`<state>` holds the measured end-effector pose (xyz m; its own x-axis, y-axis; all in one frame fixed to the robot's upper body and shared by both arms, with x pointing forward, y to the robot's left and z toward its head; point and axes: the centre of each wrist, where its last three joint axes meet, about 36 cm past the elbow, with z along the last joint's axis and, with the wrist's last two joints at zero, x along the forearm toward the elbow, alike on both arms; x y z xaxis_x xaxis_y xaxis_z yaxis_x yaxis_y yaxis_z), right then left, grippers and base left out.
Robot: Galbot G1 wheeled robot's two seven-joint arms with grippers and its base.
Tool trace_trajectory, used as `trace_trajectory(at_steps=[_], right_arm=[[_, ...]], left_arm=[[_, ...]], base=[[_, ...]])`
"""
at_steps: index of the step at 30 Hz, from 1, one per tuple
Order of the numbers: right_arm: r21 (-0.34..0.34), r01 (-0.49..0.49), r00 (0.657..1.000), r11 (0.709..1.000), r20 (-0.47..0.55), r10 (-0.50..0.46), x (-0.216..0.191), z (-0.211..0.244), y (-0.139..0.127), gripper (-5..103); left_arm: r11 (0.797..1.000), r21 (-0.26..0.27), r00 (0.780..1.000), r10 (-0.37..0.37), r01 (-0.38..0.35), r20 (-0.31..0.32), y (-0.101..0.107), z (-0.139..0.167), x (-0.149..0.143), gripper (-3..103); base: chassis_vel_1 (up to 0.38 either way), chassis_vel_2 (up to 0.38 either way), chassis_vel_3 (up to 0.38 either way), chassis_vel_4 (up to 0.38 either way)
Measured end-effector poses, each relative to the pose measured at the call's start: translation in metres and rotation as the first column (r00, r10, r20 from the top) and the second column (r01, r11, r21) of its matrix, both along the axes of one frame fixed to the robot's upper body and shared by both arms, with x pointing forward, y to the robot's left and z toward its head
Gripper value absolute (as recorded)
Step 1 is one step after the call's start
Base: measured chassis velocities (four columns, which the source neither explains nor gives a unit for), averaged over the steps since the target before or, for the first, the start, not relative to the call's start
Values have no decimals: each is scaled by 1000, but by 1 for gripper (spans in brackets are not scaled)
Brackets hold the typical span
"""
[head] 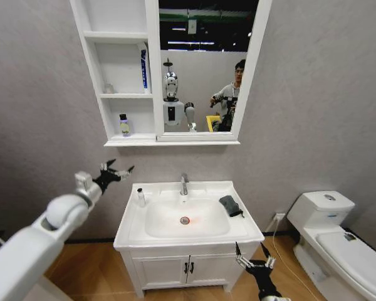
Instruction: Move facial cleanser and shampoo from washbasin to cabinet, then wipe washbasin with towel.
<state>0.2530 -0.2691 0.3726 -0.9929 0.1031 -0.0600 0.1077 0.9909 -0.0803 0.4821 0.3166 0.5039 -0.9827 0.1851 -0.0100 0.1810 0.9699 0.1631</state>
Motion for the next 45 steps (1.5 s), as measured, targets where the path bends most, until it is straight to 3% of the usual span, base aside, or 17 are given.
trace_trajectory(at_steps=[1,4,8,10,22,30,33,40,45], right_arm=[[0,0,1000,1000,0,0,0,0,0,100],[7,13,1000,1000,22,-13,-1,13,-1,100],[17,13,999,1000,40,-14,-4,25,0,100],[19,13,999,1000,43,-14,-4,27,0,100],[22,18,999,1000,51,-19,-4,33,-2,100],[21,31,999,999,29,-32,-5,24,-7,100],[21,35,999,999,24,-36,-5,22,-9,100],[26,41,999,999,20,-42,-5,18,-11,100],[29,39,999,999,23,-40,-3,18,-10,100]], left_arm=[[1000,0,1000,0,0,0,0,0,0,99],[998,-21,996,54,-56,-74,-22,-56,9,100],[997,-34,992,66,-70,-107,-37,-89,25,100],[997,-39,992,64,-69,-111,-40,-94,31,103],[994,-65,986,83,-93,-147,-62,-125,86,97],[991,-59,986,113,-121,-121,-78,-142,117,98],[987,-64,984,140,-148,-107,-81,-141,125,100],[969,-86,970,220,-230,-104,-82,-142,136,97],[965,-95,966,236,-246,-109,-83,-146,140,92]], base=[[0,0,0,0],[0,0,0,0],[0,0,0,0],[0,0,0,0],[0,0,0,0],[0,0,0,0],[0,0,0,0],[0,0,0,0],[0,0,0,0]])
